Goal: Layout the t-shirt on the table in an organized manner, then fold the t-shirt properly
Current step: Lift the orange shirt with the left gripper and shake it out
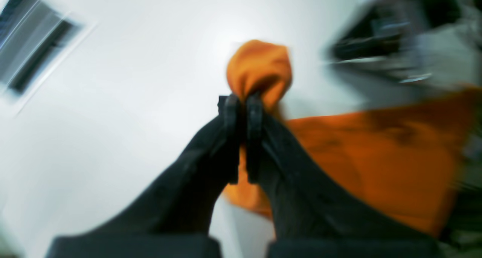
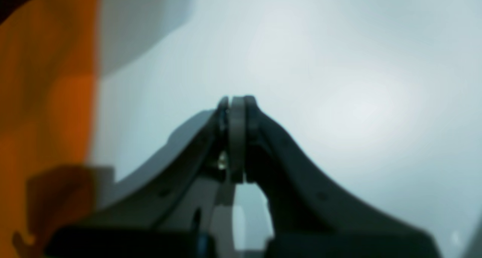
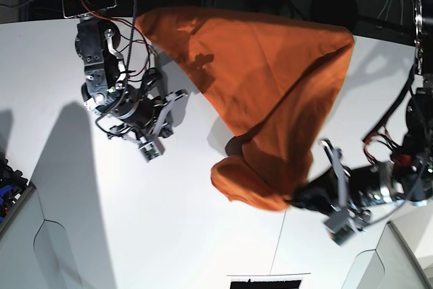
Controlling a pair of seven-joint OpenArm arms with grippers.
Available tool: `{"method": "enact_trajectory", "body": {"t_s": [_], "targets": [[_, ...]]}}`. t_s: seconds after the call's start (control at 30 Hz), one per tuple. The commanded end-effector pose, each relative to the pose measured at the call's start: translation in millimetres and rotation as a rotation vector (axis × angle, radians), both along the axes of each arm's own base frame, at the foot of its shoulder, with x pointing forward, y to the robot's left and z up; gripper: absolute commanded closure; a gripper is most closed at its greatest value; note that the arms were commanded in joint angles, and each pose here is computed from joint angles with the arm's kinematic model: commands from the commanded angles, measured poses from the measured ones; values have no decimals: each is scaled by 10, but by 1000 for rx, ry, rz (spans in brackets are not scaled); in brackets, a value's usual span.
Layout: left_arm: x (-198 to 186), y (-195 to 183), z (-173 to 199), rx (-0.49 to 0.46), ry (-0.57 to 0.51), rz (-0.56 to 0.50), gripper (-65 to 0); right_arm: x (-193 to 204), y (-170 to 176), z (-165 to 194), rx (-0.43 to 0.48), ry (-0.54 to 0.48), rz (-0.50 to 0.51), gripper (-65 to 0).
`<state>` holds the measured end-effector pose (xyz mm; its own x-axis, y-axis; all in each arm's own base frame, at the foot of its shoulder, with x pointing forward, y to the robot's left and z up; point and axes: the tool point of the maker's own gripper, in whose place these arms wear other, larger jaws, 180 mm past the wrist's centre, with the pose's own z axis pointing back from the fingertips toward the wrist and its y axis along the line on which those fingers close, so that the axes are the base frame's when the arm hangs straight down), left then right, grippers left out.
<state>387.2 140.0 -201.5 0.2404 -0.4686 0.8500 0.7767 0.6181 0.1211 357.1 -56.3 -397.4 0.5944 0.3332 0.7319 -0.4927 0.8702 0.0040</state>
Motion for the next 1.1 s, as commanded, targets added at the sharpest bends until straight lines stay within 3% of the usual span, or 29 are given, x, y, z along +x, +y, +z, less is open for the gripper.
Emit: {"method": "enact_trajectory", "body": {"t_s": [0.0,0.1,0.23,0.27,0.33,0.4,0.47,0.9,1.07], "targets": [[173,231,275,-17,-79,59,0,147,-12,189,42,-55,-22,0],[439,908,155,-3,-64,248,0,176,-73,239,109,-53,-63,0],[440,1433,-468,-57,126,419,-12,199,-83,281,145,-60,-78,0],[415,1493,-601,-80,167,447,-80,205,-69,295,155,-61,-78,0],[371,1571,-767,-144,224,489,-230,216,-33,333,190,-65,-79,-140],[346,1637,-848,-176,255,518,-310,219,12,362,222,-66,-79,-249],[330,1662,-884,-174,268,526,-312,228,65,386,241,-73,-79,-287],[363,1447,-612,-169,221,445,-311,646,295,842,359,-210,-163,-286],[242,1332,-689,-204,323,414,-309,951,583,896,417,-198,-162,-286]]}}
